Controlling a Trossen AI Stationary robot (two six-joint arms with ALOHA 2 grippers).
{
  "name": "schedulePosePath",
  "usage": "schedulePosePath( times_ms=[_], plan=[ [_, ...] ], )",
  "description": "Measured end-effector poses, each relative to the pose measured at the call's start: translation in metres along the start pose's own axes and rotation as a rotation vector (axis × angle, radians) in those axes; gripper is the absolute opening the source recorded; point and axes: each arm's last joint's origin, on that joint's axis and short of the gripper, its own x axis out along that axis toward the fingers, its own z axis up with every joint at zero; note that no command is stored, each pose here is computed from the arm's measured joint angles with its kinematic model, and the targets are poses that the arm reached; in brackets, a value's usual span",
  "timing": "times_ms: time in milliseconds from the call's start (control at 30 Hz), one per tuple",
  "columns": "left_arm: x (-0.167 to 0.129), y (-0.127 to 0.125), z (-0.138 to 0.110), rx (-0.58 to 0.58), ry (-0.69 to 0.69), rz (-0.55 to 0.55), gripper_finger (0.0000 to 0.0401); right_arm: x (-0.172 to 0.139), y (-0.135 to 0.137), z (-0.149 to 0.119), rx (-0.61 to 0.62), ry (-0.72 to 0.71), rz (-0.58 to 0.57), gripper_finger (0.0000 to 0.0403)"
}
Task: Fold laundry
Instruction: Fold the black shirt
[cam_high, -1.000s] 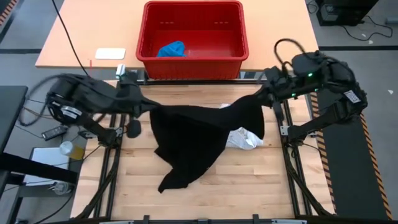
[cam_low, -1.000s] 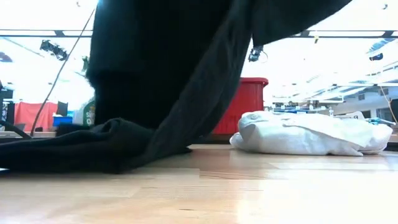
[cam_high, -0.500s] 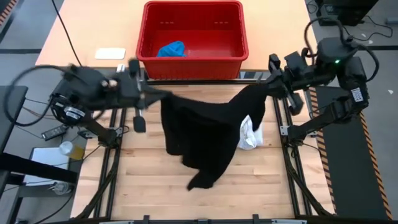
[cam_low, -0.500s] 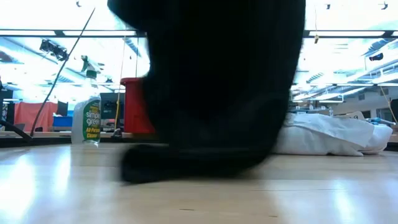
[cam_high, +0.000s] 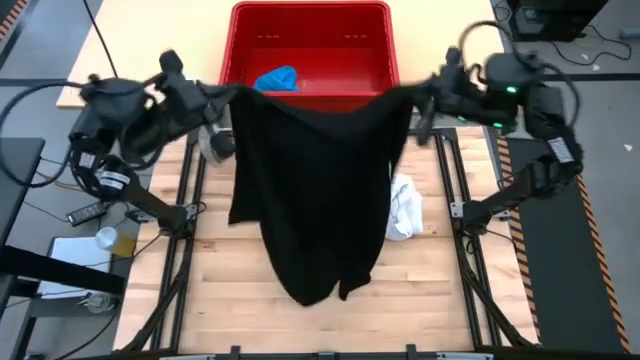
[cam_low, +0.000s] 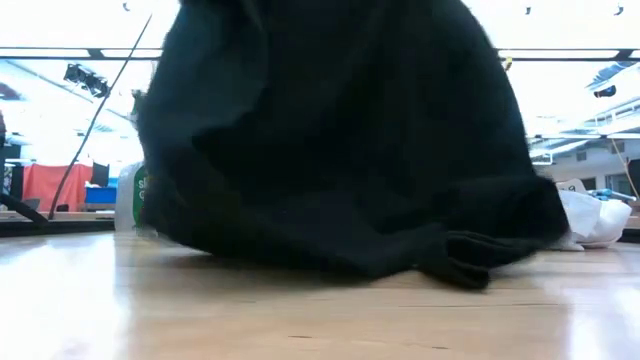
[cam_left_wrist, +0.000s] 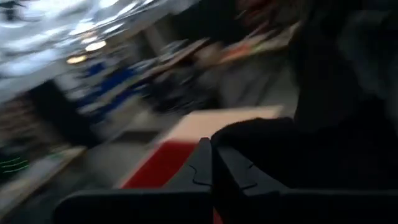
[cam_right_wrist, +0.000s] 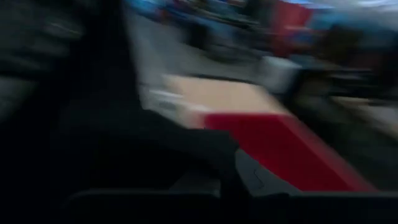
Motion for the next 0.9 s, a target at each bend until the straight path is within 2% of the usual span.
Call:
schedulePosePath(
  times_ms=[100, 200, 300, 367, 433, 500, 567, 700, 800, 900],
  plan=[
    [0.019, 0.013, -0.005, 0.082, 0.064, 0.153, 0.0003, 0.027, -0.012, 0.003, -0.102, 0.025, -0.286, 0.0007],
    [0.035, 0.032, 0.004, 0.114, 0.006, 0.314, 0.0003, 0.059, -0.025, 0.013, -0.181, -0.034, -0.485, 0.0007],
    [0.035, 0.052, 0.026, 0.091, -0.234, 0.414, 0.0003, 0.079, -0.037, 0.028, -0.236, -0.166, -0.662, 0.0007],
    [0.025, 0.062, 0.039, 0.090, -0.419, 0.455, 0.0002, 0.081, -0.042, 0.040, -0.260, -0.277, -0.786, 0.0007],
    [0.014, 0.065, 0.048, 0.114, -0.563, 0.462, 0.0002, 0.076, -0.042, 0.049, -0.281, -0.364, -0.852, 0.0007],
    [0.005, 0.061, 0.052, 0.128, -0.631, 0.402, 0.0002, 0.068, -0.035, 0.055, -0.320, -0.427, -0.811, 0.0007],
    [0.000, 0.051, 0.053, 0.140, -0.633, 0.309, 0.0002, 0.056, -0.023, 0.059, -0.351, -0.448, -0.717, 0.0007],
    [-0.013, 0.025, 0.050, 0.154, -0.606, 0.050, 0.0002, 0.024, 0.004, 0.055, -0.332, -0.378, -0.471, 0.0007],
    [-0.027, 0.006, 0.046, 0.088, -0.576, -0.184, 0.0002, -0.004, 0.024, 0.042, -0.236, -0.313, -0.199, 0.0007],
    [-0.040, -0.013, 0.040, 0.001, -0.523, -0.418, 0.0002, -0.027, 0.041, 0.028, -0.115, -0.264, 0.170, 0.0008]
  ],
)
